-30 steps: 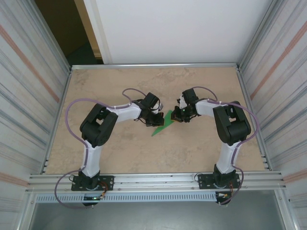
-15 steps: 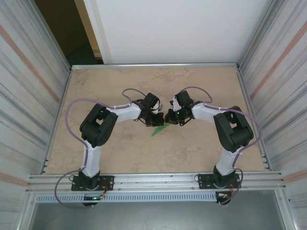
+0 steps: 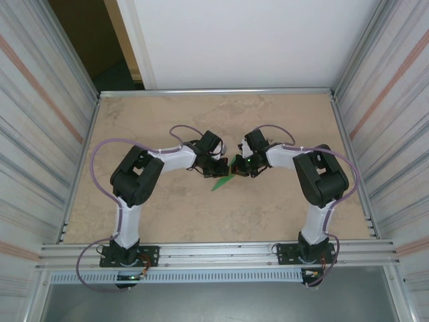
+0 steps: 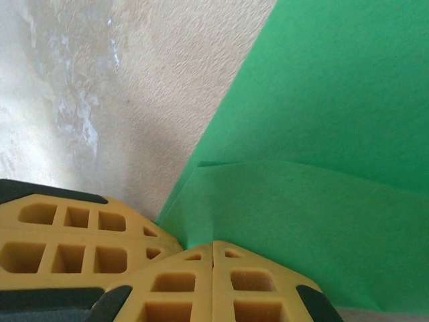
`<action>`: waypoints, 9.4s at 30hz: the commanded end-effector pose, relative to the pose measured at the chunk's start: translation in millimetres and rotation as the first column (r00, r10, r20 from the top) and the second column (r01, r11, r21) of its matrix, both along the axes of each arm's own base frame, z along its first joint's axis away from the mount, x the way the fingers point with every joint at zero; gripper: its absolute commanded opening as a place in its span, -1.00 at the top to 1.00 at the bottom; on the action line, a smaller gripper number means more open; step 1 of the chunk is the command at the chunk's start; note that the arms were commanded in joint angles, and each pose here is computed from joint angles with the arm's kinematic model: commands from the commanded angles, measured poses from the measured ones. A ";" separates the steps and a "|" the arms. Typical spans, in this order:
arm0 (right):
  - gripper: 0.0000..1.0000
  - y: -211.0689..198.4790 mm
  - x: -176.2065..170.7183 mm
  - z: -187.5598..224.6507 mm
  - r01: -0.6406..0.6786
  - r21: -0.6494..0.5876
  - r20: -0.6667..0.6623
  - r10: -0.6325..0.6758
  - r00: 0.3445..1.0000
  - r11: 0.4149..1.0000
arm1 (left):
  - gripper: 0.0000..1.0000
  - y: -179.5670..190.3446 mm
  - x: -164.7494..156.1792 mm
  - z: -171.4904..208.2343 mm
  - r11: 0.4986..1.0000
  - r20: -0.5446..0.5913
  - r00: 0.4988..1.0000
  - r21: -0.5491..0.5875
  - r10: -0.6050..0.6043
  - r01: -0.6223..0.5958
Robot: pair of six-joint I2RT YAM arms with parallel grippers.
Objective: Fold a paper plane with a square sheet of paper (pick it up from the middle)
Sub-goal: Fold the wing for the fifth time at the center of the table, then turn over the paper plane at the center of the table, then move a paper plane to the center of the table.
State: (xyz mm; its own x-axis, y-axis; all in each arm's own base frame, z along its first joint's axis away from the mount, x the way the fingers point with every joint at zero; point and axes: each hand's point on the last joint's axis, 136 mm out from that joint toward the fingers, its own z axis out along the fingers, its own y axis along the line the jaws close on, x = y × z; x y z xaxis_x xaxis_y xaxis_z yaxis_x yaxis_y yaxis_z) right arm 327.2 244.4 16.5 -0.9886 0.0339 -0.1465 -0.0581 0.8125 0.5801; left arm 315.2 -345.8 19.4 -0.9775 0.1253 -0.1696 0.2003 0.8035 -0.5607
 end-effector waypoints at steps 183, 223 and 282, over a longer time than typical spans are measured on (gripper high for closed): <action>0.92 35.4 10.5 32.5 0.165 0.104 0.054 -0.171 0.984 0.981 | 0.93 130.7 9.2 42.2 0.942 0.031 0.946 -0.112 0.323 -0.317; -0.10 102.4 -53.7 36.2 -0.136 -0.203 0.070 0.153 0.986 0.970 | 0.87 128.8 -0.4 18.6 0.932 -0.027 0.942 -0.138 0.334 -0.334; 0.87 -11.2 41.9 32.0 0.068 -0.459 0.130 -0.009 0.992 0.886 | -0.61 209.2 3.2 52.3 0.881 0.146 0.873 0.018 0.465 -0.472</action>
State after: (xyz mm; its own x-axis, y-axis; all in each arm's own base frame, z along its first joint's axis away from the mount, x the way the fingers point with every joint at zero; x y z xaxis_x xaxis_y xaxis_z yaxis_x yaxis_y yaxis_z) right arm 358.9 241.4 43.3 -0.9655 0.0238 -0.2591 -0.0239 0.9835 0.1794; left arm 328.3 -151.5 75.5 -0.8938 -0.3428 -0.2891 -0.1217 0.8059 -0.5793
